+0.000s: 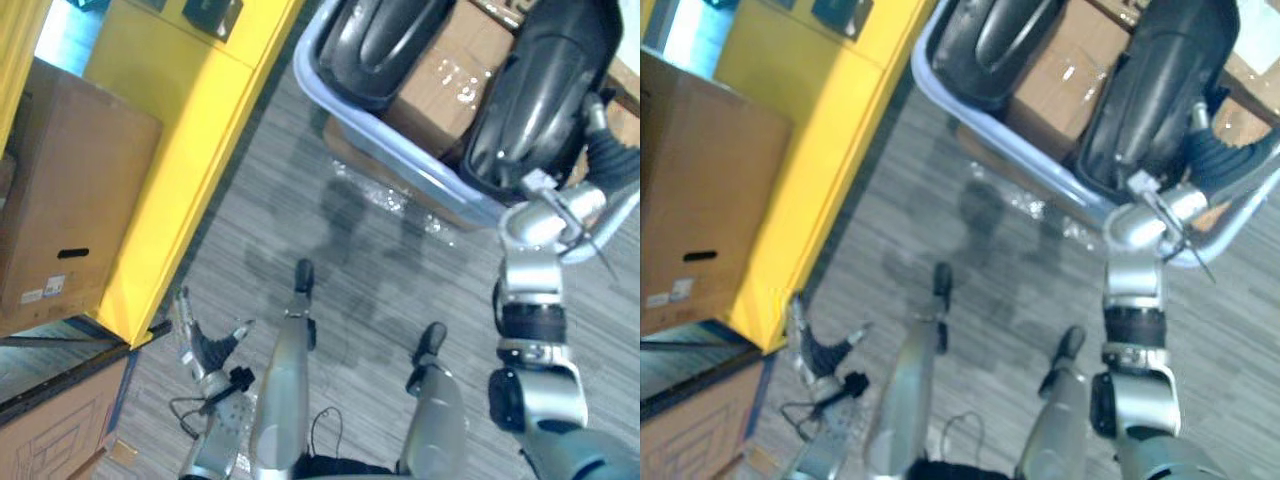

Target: Walk over and take plastic housings, then place them on the shelf

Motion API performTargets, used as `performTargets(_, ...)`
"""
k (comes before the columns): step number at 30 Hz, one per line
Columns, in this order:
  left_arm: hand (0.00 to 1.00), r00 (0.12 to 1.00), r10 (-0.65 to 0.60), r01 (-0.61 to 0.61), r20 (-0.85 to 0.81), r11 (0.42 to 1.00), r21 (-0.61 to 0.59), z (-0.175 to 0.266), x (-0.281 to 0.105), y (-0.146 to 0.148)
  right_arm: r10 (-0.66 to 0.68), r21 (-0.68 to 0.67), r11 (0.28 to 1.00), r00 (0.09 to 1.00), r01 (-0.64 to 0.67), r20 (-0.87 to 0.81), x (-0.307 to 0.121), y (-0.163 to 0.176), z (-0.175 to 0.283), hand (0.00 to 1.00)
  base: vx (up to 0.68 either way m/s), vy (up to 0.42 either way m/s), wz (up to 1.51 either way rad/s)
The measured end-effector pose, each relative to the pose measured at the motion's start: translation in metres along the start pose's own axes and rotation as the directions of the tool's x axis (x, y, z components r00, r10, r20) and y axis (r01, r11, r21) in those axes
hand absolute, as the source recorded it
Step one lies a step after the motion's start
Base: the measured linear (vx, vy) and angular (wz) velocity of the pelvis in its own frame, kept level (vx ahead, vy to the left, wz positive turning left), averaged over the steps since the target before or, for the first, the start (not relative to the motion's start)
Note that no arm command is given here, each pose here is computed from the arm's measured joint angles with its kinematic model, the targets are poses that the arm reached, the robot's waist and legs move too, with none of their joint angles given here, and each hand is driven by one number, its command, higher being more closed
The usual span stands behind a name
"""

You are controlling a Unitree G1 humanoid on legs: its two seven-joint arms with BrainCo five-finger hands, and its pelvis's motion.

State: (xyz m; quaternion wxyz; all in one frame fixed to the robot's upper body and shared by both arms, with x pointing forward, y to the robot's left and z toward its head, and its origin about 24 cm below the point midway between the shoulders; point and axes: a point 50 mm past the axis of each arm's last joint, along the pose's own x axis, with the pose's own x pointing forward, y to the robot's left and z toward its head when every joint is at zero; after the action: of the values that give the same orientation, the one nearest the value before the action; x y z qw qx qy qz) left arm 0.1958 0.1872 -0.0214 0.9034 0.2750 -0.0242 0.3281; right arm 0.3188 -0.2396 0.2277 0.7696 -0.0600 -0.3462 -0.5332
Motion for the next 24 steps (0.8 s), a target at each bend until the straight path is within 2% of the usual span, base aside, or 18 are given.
performTargets(5, 0.0, 0.995, -0.072, 0.076, -0.068, 0.995, 0.058, -0.018, -0.007, -0.003, 0.028, -0.023, 0.999, 0.994, -0.031, -0.105, -0.009, 0.006, -0.017, 0.0, 0.0, 0.003, 0.07)
performTargets(11, 0.0, 0.981, -0.141, 0.155, -0.132, 0.983, 0.098, -0.032, -0.013, -0.009, -0.014, -0.105, 0.994, 0.972, -0.011, -0.236, -0.009, 0.005, -0.04, 0.0, -0.01, -0.009, 0.11)
performTargets(24, 0.0, 0.972, -0.168, 0.172, -0.165, 0.985, 0.013, -0.022, -0.005, -0.026, -0.069, -0.206, 0.978, 0.903, -0.022, -0.425, -0.007, 0.015, -0.069, 0.0, 0.0, 0.003, 0.02)
